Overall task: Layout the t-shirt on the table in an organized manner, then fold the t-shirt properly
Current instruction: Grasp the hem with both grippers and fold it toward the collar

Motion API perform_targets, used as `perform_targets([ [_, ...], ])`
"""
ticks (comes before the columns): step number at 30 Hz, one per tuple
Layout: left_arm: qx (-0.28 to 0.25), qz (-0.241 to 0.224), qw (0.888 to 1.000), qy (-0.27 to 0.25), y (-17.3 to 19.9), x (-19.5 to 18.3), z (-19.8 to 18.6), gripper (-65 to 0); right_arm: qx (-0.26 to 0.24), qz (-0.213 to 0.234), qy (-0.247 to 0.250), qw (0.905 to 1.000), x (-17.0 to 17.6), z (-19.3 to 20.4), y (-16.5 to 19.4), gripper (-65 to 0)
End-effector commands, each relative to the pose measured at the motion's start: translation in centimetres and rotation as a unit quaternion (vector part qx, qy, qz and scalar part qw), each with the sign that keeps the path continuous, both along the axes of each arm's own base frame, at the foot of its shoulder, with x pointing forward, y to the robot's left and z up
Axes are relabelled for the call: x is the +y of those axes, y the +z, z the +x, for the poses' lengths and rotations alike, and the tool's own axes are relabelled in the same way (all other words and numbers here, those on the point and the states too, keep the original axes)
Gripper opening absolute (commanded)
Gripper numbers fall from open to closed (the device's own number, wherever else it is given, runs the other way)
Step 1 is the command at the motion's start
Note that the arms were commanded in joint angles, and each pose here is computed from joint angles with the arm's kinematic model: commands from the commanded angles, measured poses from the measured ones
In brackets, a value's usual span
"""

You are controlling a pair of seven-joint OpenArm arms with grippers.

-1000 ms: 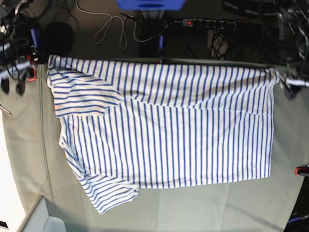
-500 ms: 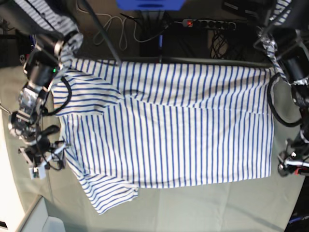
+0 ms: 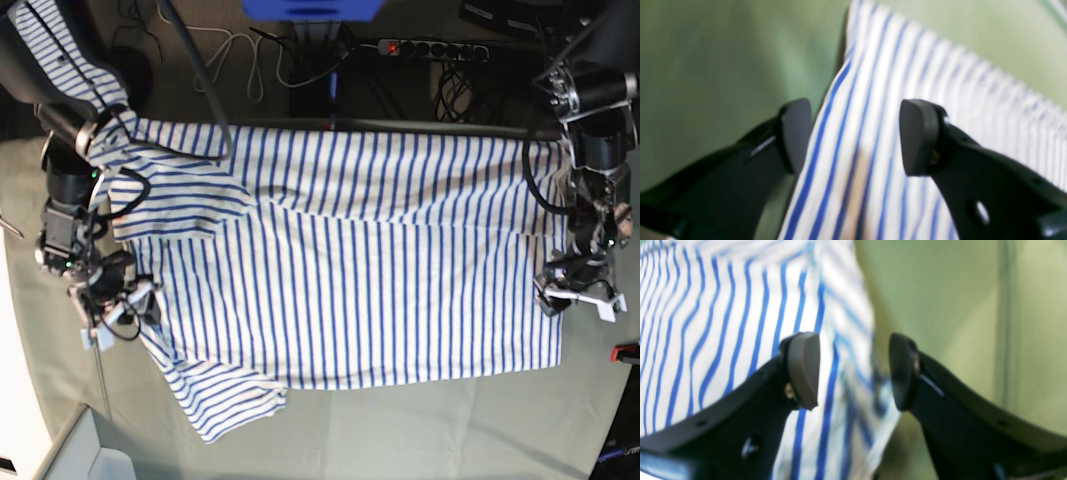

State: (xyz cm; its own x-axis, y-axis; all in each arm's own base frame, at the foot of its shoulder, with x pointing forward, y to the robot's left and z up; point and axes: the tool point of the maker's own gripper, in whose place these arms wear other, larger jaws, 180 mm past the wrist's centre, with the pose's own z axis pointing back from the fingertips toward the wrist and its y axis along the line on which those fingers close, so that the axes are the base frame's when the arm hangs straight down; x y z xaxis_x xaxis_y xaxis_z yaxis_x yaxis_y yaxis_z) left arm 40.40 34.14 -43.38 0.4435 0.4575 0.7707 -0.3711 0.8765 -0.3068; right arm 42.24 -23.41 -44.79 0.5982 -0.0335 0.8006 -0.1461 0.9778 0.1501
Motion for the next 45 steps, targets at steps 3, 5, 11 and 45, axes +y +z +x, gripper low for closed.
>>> perform_targets([
  [3,-0.04,0.011,0.999,0.014,2.2,1.4,1.5,-24.7,-0.034,0.012,-0.007,0.9993,-0.4,1.4,1.6,-31.6],
  [5,-0.035,0.006,0.999,0.019,1.7,1.5,1.4,-24.7,-0.02,0.025,-0.01,0.9994,0.2,0.8,0.3,-31.6],
  [11,-0.017,-0.003,1.0,0.017,0.3,0.8,0.9,-24.7,-0.017,0.014,-0.033,0.9992,-0.6,-0.1,-0.7,-36.3],
  [45,-0.056,0.044,0.996,-0.055,3.5,-2.1,2.8,-65.0,-0.145,-0.001,-0.09,0.9854,-5.0,-3.9,4.4,-65.0],
])
